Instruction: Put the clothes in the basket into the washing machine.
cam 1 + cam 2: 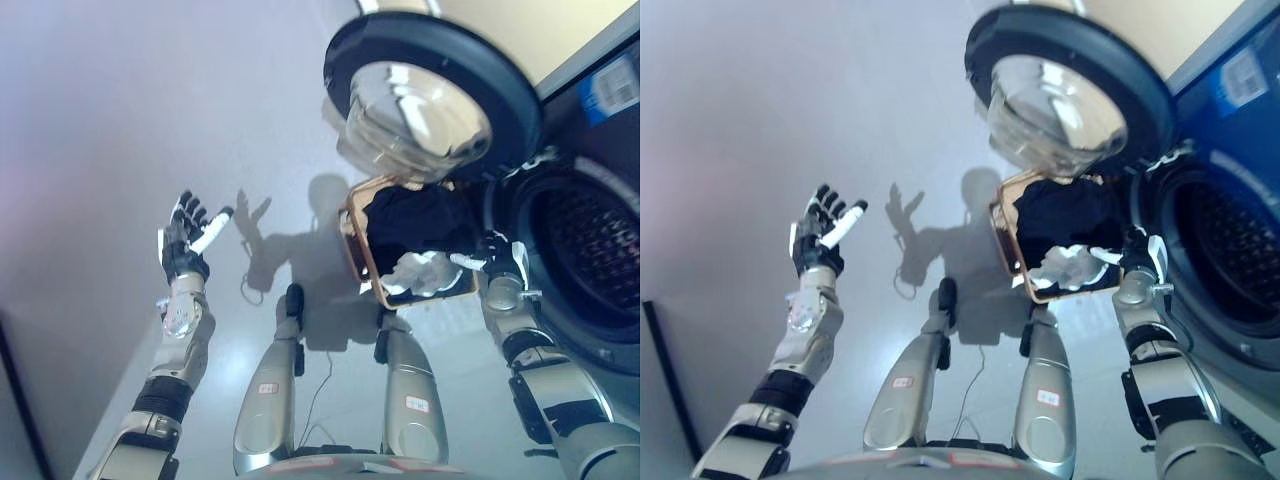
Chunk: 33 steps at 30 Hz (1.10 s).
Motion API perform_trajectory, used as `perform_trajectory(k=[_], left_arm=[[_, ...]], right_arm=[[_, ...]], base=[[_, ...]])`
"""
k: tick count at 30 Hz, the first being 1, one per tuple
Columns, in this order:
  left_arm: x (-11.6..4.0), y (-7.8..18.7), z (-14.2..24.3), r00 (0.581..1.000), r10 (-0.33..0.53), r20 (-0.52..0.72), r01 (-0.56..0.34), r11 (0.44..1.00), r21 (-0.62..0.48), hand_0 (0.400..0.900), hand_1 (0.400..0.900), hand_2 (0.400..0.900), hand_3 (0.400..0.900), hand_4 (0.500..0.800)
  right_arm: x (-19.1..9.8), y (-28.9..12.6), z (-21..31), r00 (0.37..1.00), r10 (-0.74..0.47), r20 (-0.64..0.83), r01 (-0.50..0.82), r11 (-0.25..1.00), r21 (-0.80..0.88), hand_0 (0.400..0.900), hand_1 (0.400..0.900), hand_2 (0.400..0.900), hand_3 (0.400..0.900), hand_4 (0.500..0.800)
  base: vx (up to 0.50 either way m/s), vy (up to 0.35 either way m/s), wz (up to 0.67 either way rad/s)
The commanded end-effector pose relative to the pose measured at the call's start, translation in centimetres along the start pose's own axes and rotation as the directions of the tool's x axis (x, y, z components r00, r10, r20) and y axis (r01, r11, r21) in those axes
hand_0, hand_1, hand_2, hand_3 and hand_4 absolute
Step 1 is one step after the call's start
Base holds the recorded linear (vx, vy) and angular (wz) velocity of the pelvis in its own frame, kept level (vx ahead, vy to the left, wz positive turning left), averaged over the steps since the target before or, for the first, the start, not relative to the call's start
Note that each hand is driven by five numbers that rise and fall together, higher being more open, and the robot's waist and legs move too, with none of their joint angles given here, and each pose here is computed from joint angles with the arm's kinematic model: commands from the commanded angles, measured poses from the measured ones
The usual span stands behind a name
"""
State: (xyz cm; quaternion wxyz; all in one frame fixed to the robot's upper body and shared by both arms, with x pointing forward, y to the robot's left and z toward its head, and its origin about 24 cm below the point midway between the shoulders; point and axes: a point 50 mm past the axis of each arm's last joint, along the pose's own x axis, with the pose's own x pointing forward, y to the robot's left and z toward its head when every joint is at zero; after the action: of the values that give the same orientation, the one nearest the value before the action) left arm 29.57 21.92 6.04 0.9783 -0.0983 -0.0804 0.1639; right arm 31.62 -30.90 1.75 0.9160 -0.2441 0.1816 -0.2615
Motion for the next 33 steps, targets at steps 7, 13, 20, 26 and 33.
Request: perform_trajectory(k=[7,13,20,26,33], left_arm=[[-0.3,-0.8,4.7,0.963,-0.101,0.249,0.098,0.995,0.026,0.9,0.9,0.9,0.9,0.8],[0.0,-1.6,5.7,0.949,-0.128,0.289,0.126,0.992,0.027,0.9,0.9,0.9,0.9,0.8],[0.2,-2.0,7.0,0.93,-0.132,0.342,0.134,0.991,0.018,0.9,0.9,0.9,0.9,0.8],[0.5,-1.5,9.2,0.898,-0.105,0.428,0.119,0.993,-0.005,0.9,0.9,0.9,0.9,0.8],[-0.3,-1.3,10.8,0.859,-0.077,0.506,0.104,0.994,-0.024,0.9,0.9,0.9,0.9,0.8]], right_arm=[[1.0,-5.7,-1.6,0.985,-0.157,-0.067,0.154,0.987,-0.047,0.9,0.9,0.9,0.9,0.8],[0.9,-6.4,-2.3,0.984,-0.157,-0.087,0.145,0.98,-0.133,0.9,0.9,0.9,0.9,0.8],[1.0,-6.2,-1.9,0.986,-0.142,-0.083,0.137,0.988,-0.073,0.9,0.9,0.9,0.9,0.8],[1.5,-5.3,0.6,0.994,-0.106,-0.004,0.106,0.994,-0.02,0.9,0.9,0.9,0.9,0.8],[2.2,-6.2,4.1,0.985,-0.134,0.113,0.135,0.991,-0.007,0.9,0.9,0.9,0.9,0.8]], base=[[-0.04,0.054,-0.02],[-0.035,0.031,-0.04],[-0.03,0.016,-0.01],[-0.031,0.006,-0.06],[-0.004,-0.006,-0.05]])
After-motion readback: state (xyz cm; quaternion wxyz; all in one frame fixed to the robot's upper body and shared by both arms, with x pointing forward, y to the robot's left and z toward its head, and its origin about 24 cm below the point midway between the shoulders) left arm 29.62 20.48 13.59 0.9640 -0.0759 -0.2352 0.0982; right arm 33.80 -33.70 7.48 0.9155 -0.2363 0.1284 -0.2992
